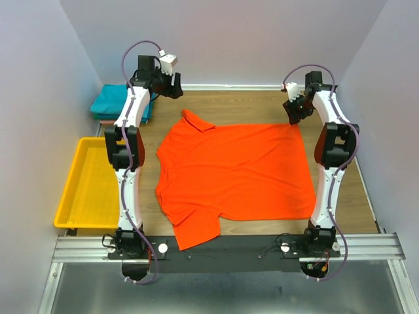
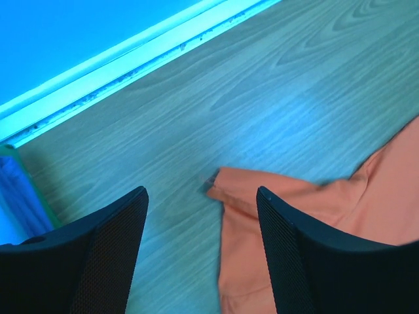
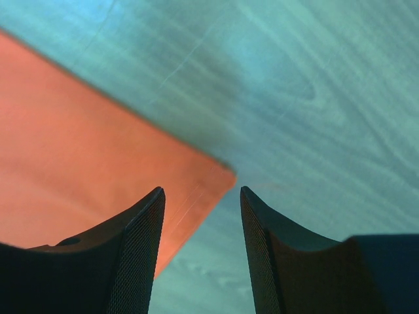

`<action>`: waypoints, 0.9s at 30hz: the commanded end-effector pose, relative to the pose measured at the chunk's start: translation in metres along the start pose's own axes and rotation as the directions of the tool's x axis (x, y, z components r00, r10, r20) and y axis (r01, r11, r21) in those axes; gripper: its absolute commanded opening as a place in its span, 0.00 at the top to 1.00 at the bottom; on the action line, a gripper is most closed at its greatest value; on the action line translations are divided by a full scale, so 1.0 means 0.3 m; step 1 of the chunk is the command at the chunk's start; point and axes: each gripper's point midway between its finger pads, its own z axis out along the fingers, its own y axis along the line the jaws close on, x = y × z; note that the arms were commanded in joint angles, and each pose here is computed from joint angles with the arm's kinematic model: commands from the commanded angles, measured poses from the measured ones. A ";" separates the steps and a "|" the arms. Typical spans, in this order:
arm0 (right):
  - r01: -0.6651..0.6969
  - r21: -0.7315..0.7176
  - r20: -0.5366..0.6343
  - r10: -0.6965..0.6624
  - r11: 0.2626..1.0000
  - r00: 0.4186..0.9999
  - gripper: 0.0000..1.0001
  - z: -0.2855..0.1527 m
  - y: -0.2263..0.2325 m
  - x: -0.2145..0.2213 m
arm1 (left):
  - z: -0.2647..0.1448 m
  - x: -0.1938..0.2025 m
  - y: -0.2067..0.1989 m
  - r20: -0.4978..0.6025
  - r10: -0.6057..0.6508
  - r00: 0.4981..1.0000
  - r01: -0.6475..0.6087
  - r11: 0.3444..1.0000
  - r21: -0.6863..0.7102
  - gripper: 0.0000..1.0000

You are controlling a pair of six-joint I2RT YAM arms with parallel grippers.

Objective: Fold and stack the t-shirts
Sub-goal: Fold the tshirt

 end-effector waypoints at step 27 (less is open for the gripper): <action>0.085 -0.045 -0.086 -0.088 0.995 0.992 0.59 0.182 -0.010 0.125 | 0.056 0.322 -0.031 -0.209 -0.119 0.971 0.140 0.986 0.091 0.52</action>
